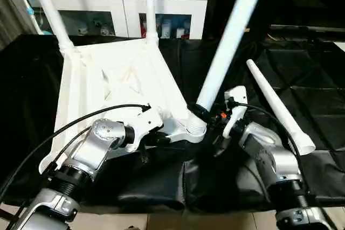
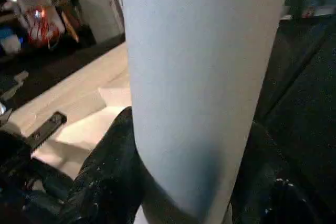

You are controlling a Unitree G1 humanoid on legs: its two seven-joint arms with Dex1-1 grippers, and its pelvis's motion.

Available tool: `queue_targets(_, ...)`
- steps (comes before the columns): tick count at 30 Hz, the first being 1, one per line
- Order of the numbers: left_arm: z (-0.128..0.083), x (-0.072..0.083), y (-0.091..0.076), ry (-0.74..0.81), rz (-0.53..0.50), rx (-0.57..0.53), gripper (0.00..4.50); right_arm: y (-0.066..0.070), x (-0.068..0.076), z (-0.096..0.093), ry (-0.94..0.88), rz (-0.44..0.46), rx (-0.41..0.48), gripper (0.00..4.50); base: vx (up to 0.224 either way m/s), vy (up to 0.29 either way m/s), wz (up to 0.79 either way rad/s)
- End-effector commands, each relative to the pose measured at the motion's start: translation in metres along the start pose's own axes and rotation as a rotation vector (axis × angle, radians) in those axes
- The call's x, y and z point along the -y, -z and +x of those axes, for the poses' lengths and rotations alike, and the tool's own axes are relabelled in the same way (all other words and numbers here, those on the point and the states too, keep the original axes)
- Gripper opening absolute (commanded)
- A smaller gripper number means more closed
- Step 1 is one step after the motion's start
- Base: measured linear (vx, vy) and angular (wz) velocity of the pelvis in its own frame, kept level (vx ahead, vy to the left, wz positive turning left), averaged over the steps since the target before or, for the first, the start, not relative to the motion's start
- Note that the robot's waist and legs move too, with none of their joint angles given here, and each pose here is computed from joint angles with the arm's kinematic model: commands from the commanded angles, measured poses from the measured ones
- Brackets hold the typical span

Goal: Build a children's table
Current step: Insert table leg to table base

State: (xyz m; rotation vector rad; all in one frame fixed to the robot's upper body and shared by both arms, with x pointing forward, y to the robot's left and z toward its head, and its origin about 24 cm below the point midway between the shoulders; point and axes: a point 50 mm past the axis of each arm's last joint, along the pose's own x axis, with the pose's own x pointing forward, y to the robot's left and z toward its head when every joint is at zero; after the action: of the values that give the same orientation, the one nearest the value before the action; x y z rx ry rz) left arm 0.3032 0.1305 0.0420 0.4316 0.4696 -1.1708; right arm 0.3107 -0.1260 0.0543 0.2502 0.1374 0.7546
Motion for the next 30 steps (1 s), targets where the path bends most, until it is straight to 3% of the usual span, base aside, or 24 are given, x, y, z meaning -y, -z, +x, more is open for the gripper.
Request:
queue_targets(1, 0.004, 0.004, 0.006, 0.026, -0.014, -0.025, 0.00, 0.021, 0.008, -0.010, 0.075, 0.037, -0.077, 1.86, 0.000, 0.000, 0.00)
queue_targets(9, 0.003, -0.001, 0.004, 0.014, -0.008, -0.024, 0.00, 0.018, 0.000, -0.012, 0.044, -0.112, -0.097, 1.86, 0.000, 0.000, 0.00)
queue_targets(14, 0.004, 0.000, 0.005, 0.009, -0.012, -0.020, 0.00, 0.017, -0.004, -0.013, 0.043, -0.158, -0.083, 1.86, 0.000, 0.000, 0.00)
queue_targets(16, 0.004, 0.000, 0.005, 0.009, -0.013, -0.019, 0.00, 0.016, -0.006, -0.013, 0.047, -0.164, -0.070, 1.86, 0.000, 0.000, 0.00)
queue_targets(19, 0.004, 0.001, 0.006, 0.009, -0.017, -0.017, 0.00, 0.014, -0.008, -0.013, 0.103, -0.144, 0.021, 1.86, 0.000, 0.000, 0.00)
queue_targets(23, 0.003, 0.000, 0.006, 0.010, -0.018, -0.020, 0.00, 0.028, -0.009, -0.015, 0.115, -0.080, -0.012, 1.86, 0.000, 0.000, 0.00)
queue_targets(30, 0.002, -0.001, 0.006, 0.011, -0.014, -0.027, 0.00, 0.030, -0.007, -0.018, 0.118, -0.100, -0.022, 1.86, 0.000, 0.000, 0.00)
